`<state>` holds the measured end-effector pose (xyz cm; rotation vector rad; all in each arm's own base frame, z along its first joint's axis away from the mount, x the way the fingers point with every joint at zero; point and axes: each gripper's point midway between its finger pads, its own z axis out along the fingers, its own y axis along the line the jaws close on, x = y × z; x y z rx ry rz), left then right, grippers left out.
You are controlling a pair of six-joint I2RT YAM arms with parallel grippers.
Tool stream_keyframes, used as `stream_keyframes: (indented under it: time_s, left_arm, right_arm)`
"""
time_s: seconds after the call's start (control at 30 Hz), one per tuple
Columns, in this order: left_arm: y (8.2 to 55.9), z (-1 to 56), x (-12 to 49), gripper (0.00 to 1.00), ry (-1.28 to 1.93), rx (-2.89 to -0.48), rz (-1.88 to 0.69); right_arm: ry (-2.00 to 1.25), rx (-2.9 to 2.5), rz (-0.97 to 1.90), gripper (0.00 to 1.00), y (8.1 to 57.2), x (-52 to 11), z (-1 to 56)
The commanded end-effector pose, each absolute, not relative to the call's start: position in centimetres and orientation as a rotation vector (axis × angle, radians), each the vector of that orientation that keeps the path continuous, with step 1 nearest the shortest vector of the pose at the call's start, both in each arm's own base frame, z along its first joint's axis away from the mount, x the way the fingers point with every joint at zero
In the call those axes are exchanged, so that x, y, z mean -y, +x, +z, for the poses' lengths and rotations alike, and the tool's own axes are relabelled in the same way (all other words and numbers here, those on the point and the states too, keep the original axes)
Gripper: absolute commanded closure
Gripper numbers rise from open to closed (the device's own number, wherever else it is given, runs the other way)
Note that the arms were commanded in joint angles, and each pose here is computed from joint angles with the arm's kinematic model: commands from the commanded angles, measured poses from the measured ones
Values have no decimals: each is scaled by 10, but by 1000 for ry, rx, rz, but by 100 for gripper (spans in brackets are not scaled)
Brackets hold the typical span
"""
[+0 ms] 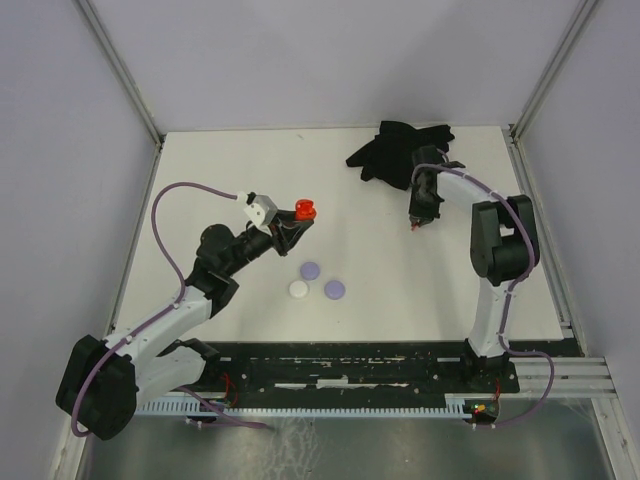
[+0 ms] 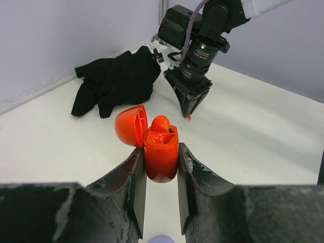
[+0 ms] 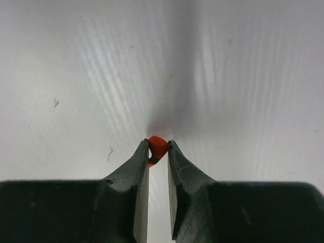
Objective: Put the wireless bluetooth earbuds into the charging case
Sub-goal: Pick up the earbud from the center of the board, then place the earbud in the charging case.
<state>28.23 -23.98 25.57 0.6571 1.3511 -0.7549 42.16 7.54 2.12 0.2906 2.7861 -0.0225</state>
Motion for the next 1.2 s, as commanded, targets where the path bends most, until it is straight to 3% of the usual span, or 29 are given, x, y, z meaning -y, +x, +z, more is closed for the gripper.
stream_keyframes:
  time_s: [0.0, 0.77, 1.17]
  left_arm:
    - [276, 282, 245, 97, 702, -1220, -767]
    - [264, 282, 256, 97, 749, -1168, -857]
    - [259, 288, 258, 97, 730, -1148, -907]
  right_arm:
    - [148, -2669, 89, 91, 418, -105, 69]
    - [-408, -1979, 330, 92, 335, -227, 298]
    - [-662, -1629, 482, 91, 279, -303, 365]
